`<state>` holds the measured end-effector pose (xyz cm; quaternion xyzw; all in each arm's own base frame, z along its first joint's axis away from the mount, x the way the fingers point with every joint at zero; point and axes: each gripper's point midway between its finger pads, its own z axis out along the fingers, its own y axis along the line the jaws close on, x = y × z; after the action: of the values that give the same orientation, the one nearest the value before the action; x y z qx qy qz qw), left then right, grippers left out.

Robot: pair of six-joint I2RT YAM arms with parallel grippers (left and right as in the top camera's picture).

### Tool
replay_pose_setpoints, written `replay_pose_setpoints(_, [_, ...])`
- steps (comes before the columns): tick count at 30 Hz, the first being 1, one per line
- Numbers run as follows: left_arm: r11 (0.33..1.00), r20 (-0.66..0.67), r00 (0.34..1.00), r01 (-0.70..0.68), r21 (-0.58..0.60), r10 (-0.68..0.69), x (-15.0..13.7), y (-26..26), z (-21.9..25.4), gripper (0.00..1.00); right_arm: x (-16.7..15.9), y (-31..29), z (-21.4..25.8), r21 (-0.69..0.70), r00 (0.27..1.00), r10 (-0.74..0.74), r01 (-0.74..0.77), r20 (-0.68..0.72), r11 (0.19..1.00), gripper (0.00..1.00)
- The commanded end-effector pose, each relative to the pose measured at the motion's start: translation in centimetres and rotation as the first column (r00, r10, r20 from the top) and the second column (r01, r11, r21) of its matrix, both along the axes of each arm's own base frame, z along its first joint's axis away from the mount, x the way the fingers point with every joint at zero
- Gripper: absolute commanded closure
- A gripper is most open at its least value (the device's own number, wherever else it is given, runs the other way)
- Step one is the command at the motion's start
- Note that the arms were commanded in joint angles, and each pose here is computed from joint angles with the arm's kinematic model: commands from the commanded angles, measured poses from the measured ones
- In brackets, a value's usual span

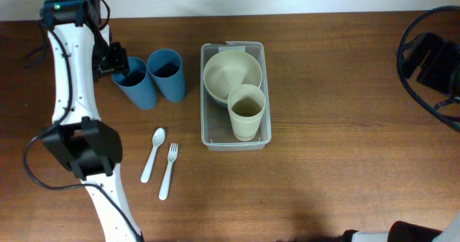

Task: Pack container
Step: 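Release the cup and move the left gripper to the left blue cup, then grasp the blue cup and carry it into the container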

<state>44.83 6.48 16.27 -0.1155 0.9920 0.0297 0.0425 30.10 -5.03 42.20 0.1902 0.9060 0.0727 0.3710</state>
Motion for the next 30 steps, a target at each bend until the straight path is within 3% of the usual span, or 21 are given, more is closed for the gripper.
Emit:
replay_pose_setpoints(1, [0.999,-0.062,0.998,-0.020,-0.027,0.018,0.5,0.2,-3.3,0.37,0.0,-0.3,0.2,-0.009,1.000,-0.004,0.004,0.009,1.000,0.01])
replay_pose_setpoints(3, [0.999,-0.081,0.997,-0.020,-0.029,0.018,0.6,0.2,-4.3,0.43,0.0,-0.3,0.2,-0.009,1.000,-0.004,0.004,0.009,1.000,0.01])
replay_pose_setpoints(7, [0.999,-0.111,0.994,-0.023,-0.032,0.019,0.7,0.3,-6.0,0.44,0.0,-0.3,0.2,-0.009,1.000,-0.004,0.004,0.009,1.000,0.01])
replay_pose_setpoints(8, [0.999,-0.120,0.993,-0.025,-0.033,0.021,0.7,0.4,-6.3,0.50,0.0,-0.3,0.2,-0.009,1.000,-0.004,0.004,0.009,1.000,0.01])
replay_pose_setpoints(12, [0.999,-0.131,0.991,-0.041,-0.034,0.036,0.5,1.0,-6.7,0.98,0.0,-0.3,0.2,-0.009,1.000,-0.004,0.004,0.009,1.000,0.01])
replay_pose_setpoints(21, [0.994,-0.083,0.991,-0.104,-0.030,0.101,-0.6,3.8,-3.2,0.99,0.0,-0.3,0.2,-0.009,1.000,-0.004,0.004,0.009,1.000,0.01])
replay_pose_setpoints(25, [0.995,0.023,0.995,-0.095,-0.017,0.096,-1.0,3.5,1.4,0.98,0.0,-0.3,0.2,-0.009,1.000,-0.004,0.004,0.009,1.000,0.01])
replay_pose_setpoints(30, [1.000,0.241,0.970,-0.013,0.010,0.010,-2.7,-0.2,10.7,0.98,0.0,-0.3,0.2,-0.009,1.000,-0.004,0.004,0.009,1.000,0.01])
